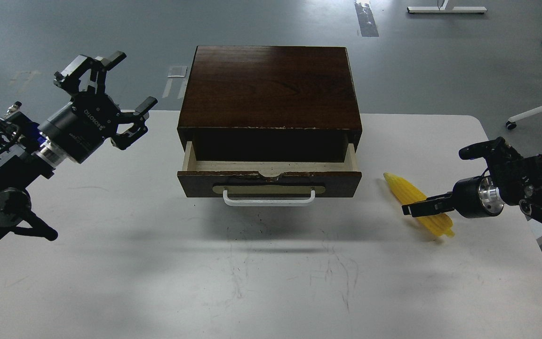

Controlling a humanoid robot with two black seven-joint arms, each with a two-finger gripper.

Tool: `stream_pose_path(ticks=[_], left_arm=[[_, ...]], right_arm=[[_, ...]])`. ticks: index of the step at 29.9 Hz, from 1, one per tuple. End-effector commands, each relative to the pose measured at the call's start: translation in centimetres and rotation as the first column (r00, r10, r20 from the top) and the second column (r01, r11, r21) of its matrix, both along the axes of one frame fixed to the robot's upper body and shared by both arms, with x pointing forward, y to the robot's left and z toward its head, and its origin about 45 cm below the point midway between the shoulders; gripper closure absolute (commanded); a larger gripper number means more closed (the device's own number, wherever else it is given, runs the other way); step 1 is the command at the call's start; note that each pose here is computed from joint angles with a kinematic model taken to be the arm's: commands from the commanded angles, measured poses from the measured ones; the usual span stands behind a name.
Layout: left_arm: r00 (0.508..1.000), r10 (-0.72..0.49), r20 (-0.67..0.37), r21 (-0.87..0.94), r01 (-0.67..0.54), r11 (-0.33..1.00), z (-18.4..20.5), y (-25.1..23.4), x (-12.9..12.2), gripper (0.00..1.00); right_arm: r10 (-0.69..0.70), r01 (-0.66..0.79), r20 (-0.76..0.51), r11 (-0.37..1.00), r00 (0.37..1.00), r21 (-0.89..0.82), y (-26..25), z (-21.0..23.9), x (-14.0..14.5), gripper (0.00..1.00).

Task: Put corn in drawer with both arms
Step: 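Reach the right gripper to the yellow corn cob and grasp it, then lift the corn with the right gripper and carry it over the drawer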

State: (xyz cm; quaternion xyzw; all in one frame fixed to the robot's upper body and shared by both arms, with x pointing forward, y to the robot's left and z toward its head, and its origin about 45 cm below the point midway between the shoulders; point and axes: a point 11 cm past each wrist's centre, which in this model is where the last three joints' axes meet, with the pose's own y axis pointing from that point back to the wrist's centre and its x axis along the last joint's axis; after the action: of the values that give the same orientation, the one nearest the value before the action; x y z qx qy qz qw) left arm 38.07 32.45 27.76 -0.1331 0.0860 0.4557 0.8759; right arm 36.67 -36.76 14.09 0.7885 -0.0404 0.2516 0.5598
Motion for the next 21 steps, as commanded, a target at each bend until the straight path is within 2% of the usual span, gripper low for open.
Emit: stream_pose_path(ticks=[1,2,4,5,6,8,13,16,17,21], left_arm=[[1.0,-0.001,0.0,-0.001,0.001,1.0,0.0,-0.1,0.0,0.01],[1.0,-0.001,0.0,-0.001,0.001,1.0,0.0,-0.1,0.0,0.01],[1.0,-0.001,0.0,-0.001,0.001,1.0,0.0,-0.1,0.0,0.01],[1.0,-0.001,0.0,-0.001,0.001,1.0,0.0,-0.1,0.0,0.02],[1.0,-0.001,0.0,-0.001,0.001,1.0,0.0,-0.1,0.0,0.01],[1.0,-0.001,0.0,-0.001,0.001,1.0,0.0,-0.1,0.0,0.01],[1.0,0.0,0.001,-0.002,0.0,1.0,0.0,0.0,0.0,0.01],[1.0,0.001,0.004,-0.001,-0.001,1.0,0.1,0.0,0.1,0.02],[1.0,0.001,0.004,0.0,-0.001,1.0,0.1,0.0,0.0,0.02],[1.0,-0.003,0.007,-0.01,0.003,1.0,0.2,-0.3,0.1,0.01]], right_arm=[[0.008,-0.008,-0.011,1.0,1.0,-0.017,-0.3,-0.4,-0.4,0.41],[0.008,-0.009,-0.013,1.0,1.0,-0.016,-0.3,-0.5,-0.5,0.51],[0.007,-0.007,-0.013,1.0,1.0,-0.016,-0.4,-0.5,-0.5,0.63],[0.005,-0.005,-0.013,1.0,1.0,-0.019,-0.5,-0.4,-0.6,0.74],[0.005,-0.006,-0.014,1.0,1.0,-0.018,-0.5,-0.4,-0.6,0.79],[0.01,-0.01,-0.007,1.0,1.0,-0.014,-0.4,0.0,-0.4,0.98],[0.032,-0.032,0.062,0.999,0.998,0.0,0.2,3.4,1.4,1.0],[0.028,-0.031,0.181,0.999,0.983,0.014,0.5,8.6,4.4,1.0],[0.041,-0.046,0.25,0.999,0.967,0.014,1.1,11.8,5.9,1.0],[0.112,-0.126,0.396,0.992,0.911,0.01,4.4,19.4,8.7,1.0]])
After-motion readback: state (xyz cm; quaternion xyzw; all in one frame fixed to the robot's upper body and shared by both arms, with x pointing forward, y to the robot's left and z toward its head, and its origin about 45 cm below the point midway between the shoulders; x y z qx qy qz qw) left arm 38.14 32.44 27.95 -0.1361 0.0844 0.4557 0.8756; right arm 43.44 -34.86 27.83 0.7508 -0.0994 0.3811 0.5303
